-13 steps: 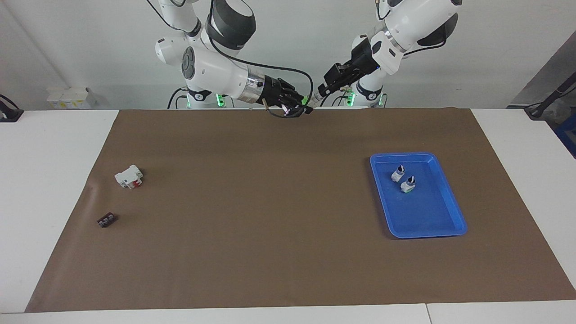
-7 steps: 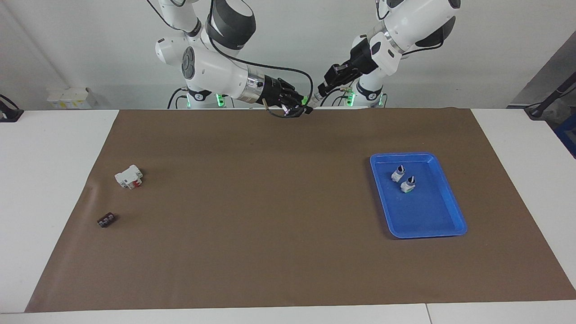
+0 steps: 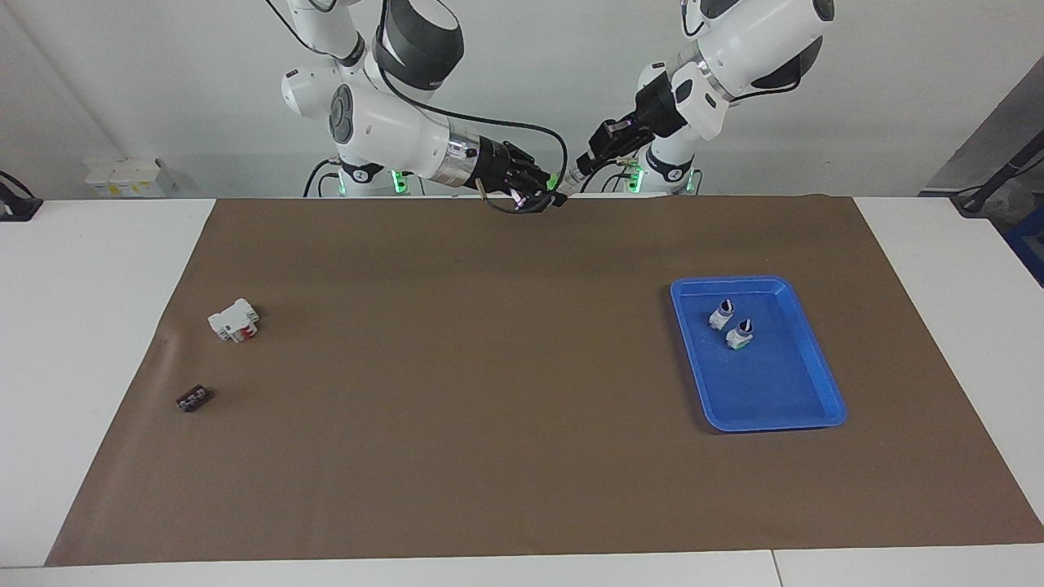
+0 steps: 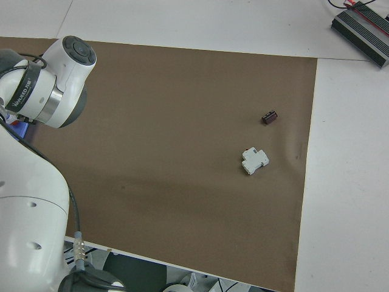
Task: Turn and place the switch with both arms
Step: 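Close the left gripper on the switch end held by the right gripper, then open the right gripper to release the switch to the left gripper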
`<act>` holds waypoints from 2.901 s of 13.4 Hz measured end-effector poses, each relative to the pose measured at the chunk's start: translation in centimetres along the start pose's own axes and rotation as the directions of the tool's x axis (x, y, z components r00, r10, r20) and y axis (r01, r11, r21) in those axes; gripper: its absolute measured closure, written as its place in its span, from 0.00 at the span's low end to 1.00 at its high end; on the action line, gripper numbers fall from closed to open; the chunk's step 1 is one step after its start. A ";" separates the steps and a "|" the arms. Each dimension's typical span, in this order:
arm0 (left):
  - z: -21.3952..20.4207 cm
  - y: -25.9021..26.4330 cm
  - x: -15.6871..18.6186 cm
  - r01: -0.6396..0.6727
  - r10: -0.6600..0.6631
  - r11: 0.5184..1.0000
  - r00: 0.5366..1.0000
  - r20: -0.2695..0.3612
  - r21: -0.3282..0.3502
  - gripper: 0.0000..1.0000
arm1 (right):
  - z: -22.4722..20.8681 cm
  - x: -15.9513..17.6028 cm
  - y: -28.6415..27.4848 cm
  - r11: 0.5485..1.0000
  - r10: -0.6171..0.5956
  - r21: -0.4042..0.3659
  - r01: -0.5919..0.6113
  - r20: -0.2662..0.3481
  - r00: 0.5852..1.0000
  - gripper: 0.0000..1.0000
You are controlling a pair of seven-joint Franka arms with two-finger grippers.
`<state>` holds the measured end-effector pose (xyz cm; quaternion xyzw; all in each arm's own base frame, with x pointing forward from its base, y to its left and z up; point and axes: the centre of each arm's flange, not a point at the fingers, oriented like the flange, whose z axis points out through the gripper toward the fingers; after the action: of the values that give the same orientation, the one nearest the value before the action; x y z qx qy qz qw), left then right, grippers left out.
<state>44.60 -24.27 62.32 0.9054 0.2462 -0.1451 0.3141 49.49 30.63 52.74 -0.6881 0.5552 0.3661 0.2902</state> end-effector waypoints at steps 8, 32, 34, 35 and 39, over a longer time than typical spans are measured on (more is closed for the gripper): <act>0.0 -0.1 0.2 -0.004 0.004 1.000 1.000 -0.002 -0.014 0.90 | 0.0 0.0 0.0 1.000 0.000 0.001 0.000 0.000 1.000 0.58; 0.3 1.0 -0.4 0.984 -1.000 0.011 0.013 0.008 -0.176 0.90 | 0.3 0.6 -1.7 0.999 0.012 0.043 -0.012 -0.009 1.000 0.58; 0.3 1.0 -0.4 0.983 -0.999 -0.036 -0.035 0.012 -0.180 0.90 | 0.5 0.6 -1.7 0.999 0.011 0.046 -0.011 -0.010 1.000 0.58; 0.3 1.0 -0.4 0.982 -0.999 -0.049 -0.048 0.015 -0.180 0.90 | 0.5 0.6 -1.7 0.999 0.011 0.047 -0.010 -0.010 1.000 0.58; 0.3 0.9 -0.4 0.982 -0.998 -0.059 -0.057 0.016 -0.180 0.90 | 0.5 0.6 -1.8 0.999 0.011 0.046 -0.011 -0.010 1.000 0.58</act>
<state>44.76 -25.23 62.71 0.4275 0.8531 -0.2553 0.1561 51.18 31.10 51.96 -0.6801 0.5687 0.3512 0.3012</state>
